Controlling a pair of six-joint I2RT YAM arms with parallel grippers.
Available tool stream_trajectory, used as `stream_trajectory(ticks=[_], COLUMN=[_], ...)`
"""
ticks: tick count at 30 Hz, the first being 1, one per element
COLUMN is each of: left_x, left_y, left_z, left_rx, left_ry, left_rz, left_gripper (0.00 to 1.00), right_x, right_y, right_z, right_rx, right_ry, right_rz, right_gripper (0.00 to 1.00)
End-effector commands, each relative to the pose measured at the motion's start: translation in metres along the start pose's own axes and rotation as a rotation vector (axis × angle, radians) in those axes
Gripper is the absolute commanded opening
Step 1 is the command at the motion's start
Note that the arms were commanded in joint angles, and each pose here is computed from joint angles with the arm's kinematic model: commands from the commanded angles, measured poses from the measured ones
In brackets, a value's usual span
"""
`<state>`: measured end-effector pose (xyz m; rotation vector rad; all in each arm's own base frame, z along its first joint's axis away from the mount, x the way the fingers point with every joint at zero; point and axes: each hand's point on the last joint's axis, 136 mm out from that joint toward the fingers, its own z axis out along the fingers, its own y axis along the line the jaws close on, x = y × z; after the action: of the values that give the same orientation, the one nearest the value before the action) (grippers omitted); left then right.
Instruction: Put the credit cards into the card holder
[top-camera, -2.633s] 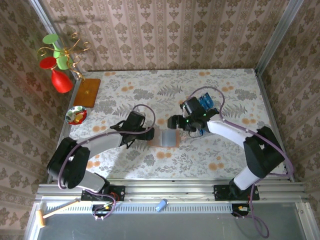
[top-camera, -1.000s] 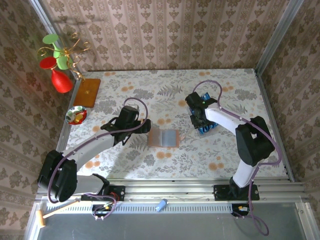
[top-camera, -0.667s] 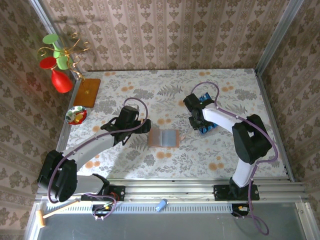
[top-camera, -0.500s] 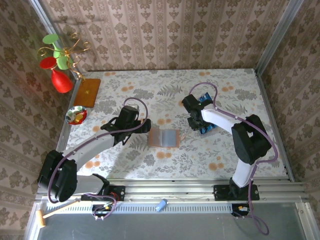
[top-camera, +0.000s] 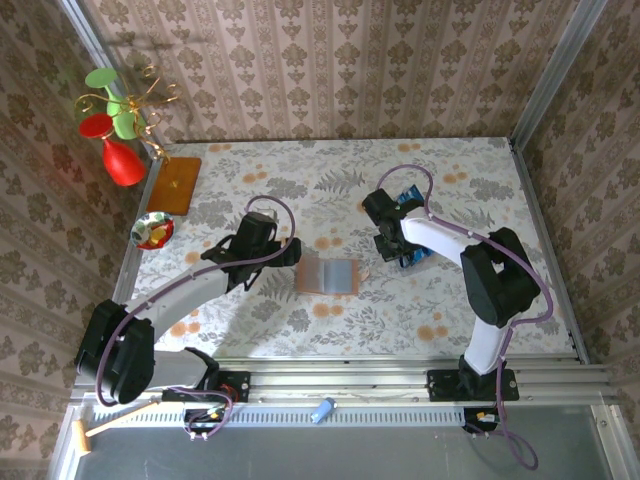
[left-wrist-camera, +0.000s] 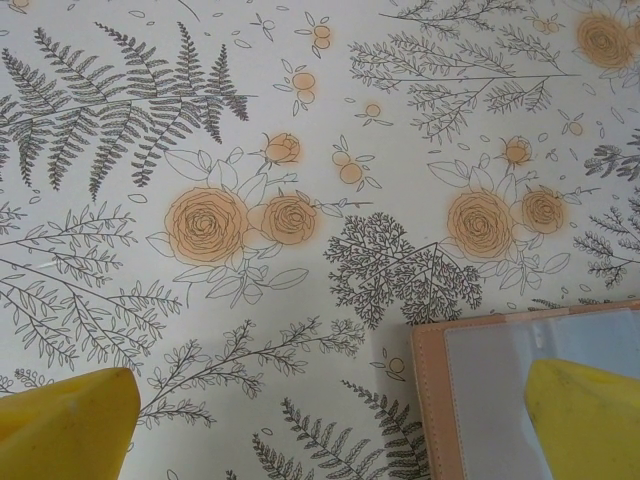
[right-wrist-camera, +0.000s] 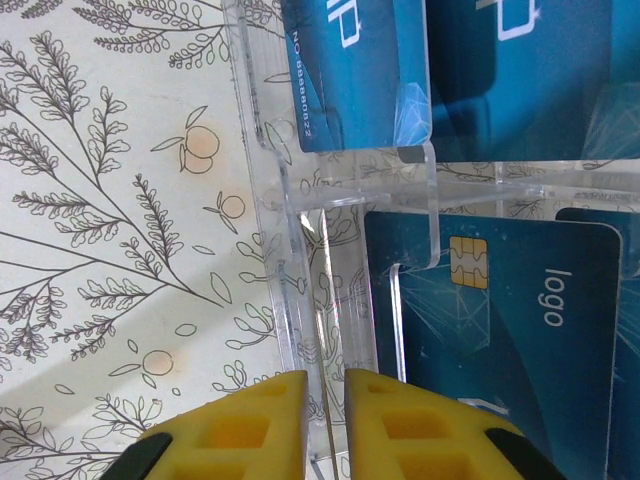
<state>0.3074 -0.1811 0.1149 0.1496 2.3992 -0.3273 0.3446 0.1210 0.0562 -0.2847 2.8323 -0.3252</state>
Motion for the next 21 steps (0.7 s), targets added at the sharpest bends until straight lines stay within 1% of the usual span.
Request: stream_trajectory(ticks=[1,5,8,13,15,18,19,21], left_x=[0.002,0.001,0.000,-0.002,-0.004,-0.004,-0.005,-0.005], left_y=[0.000,-0.001,-0.001,-0.003,-0.004,-0.004,-0.004,-0.005], left_z=[0.002,0.002,0.003,0.003,0.002,0.002,0.003,0.003], left_rx=[0.006,0.009,0.011,0.014,0.017,0.018,0.018,0.020], left_ry=[0.004,0.004,0.005,0.003,0.000,0.000,-0.002,0.003], left_rz=[-0.006,-0.002,-0.002,0.000,0.002,0.007,0.007,0.011], left_gripper=[1.00,1.00,1.00,1.00,1.00,1.00,1.00,1.00], right_x=[-0.002,-0.001,0.000,0.000,-0.001,-0.002,-0.004,-0.006], right_y=[-0.004,-0.003,-0.002,-0.002,-0.001,-0.001,-0.001,-0.001], right_z=[-0.001,-0.001,-0.001,-0.002,-0.004,-0.010,-0.012,-0.018], right_rx=[0.024,0.013,0.005,-0.001,-0.008,-0.017,-0.021,-0.025], right_ry=[0.009,0.014,0.016,0.016,0.015,0.006,0.000,-0.010], right_rz=[-0.026,-0.038,-0.050,-0.076,-0.092,-0.106,-0.107,-0.113], right_gripper=[0.19,0.14,0.13,0.07,0.04,0.03,0.00,0.00])
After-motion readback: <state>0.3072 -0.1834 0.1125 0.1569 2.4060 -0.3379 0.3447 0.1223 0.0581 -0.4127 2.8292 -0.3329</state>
